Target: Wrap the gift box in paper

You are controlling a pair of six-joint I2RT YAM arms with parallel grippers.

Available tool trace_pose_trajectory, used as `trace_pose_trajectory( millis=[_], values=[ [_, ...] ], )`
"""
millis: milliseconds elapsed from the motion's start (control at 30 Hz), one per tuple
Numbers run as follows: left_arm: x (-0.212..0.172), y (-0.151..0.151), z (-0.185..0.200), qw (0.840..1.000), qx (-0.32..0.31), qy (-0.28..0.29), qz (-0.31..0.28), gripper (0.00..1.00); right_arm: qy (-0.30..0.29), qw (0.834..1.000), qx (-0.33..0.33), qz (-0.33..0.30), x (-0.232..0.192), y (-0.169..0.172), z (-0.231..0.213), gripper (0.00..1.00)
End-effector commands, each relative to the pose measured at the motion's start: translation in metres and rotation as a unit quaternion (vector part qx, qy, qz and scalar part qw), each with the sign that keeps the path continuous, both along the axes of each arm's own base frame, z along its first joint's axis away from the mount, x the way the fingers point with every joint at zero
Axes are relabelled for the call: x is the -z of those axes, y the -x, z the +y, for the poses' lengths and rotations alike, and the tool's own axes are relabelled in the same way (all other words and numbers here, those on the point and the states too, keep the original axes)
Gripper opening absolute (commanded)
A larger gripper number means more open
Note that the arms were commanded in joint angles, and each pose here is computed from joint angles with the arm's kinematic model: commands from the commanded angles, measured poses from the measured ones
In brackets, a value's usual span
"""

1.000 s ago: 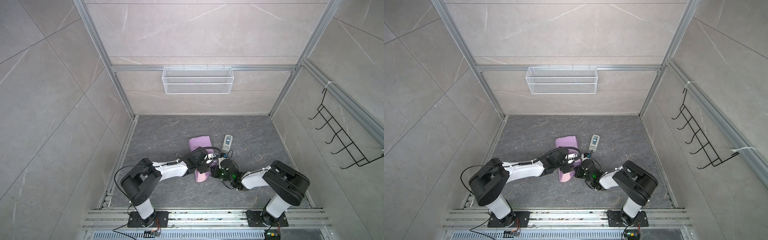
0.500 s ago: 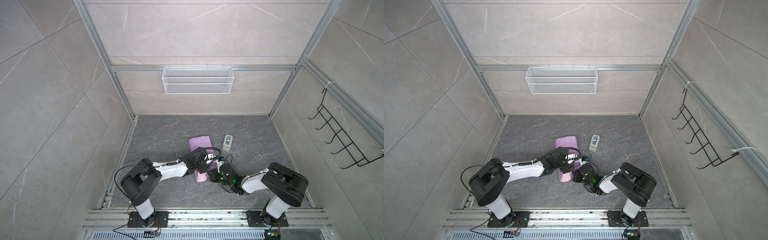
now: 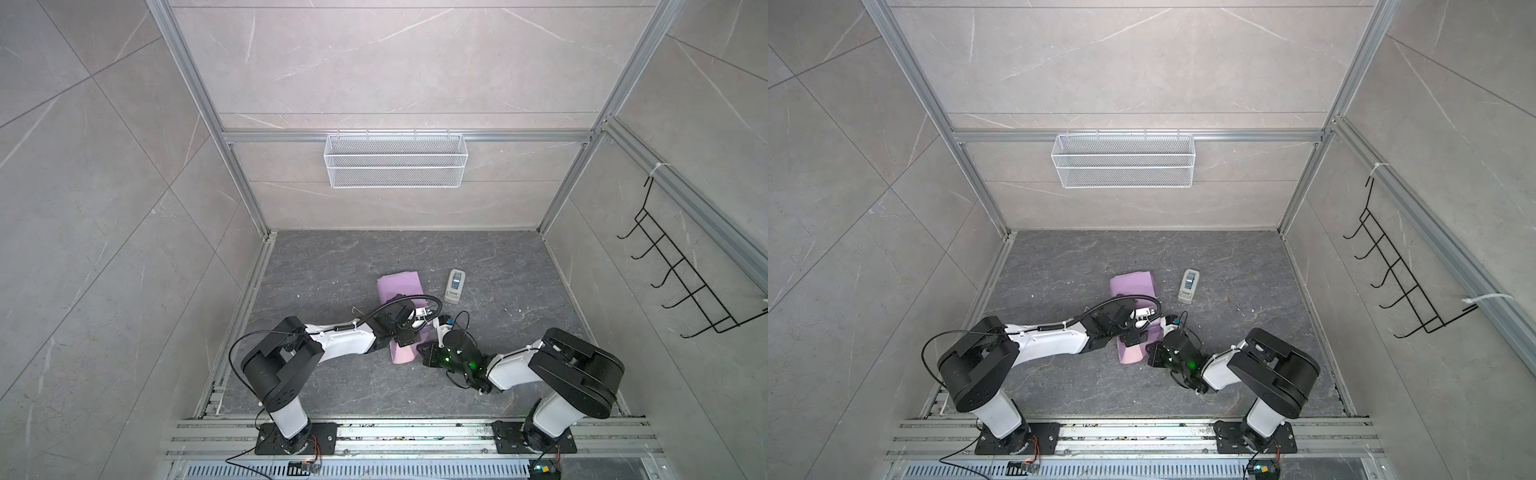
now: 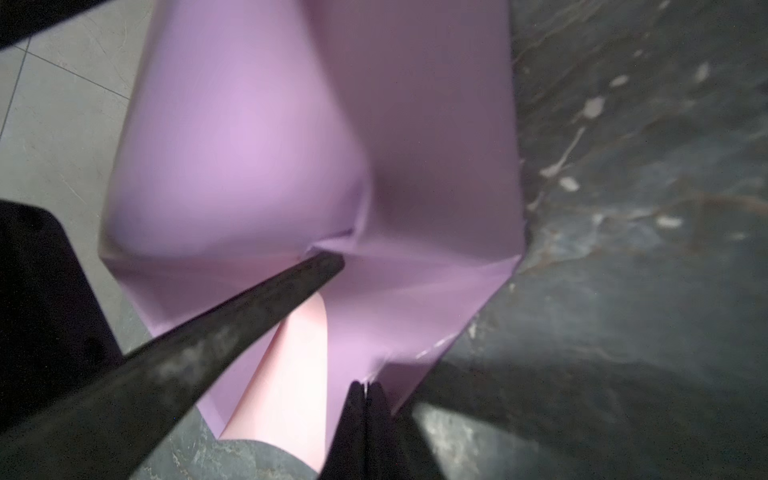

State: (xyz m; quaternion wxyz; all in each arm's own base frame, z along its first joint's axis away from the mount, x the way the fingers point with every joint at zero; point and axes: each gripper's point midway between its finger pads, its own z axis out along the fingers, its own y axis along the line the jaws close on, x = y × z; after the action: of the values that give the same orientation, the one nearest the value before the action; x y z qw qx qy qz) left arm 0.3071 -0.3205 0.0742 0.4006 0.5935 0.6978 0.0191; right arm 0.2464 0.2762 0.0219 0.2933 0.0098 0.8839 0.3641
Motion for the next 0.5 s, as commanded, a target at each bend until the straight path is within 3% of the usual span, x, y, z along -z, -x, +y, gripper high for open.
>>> trace_pose_trajectory(
  millis=[0,200,467],
  values=[
    [0.011,-0.002,0.008,1.0,-0.009,-0.02,0.0,0.98,0.005,1.0,-0.006,0.001,-0.002,-0.005,-0.002,0.06],
    [0.011,-0.001,0.008,1.0,-0.008,-0.021,0.002,0.98,0.001,1.0,-0.005,0.003,0.003,-0.014,-0.001,0.05],
    [0.013,-0.002,0.008,1.0,-0.008,-0.022,0.002,0.98,-0.007,0.999,-0.016,0.029,0.018,0.0,0.0,0.04]
  ],
)
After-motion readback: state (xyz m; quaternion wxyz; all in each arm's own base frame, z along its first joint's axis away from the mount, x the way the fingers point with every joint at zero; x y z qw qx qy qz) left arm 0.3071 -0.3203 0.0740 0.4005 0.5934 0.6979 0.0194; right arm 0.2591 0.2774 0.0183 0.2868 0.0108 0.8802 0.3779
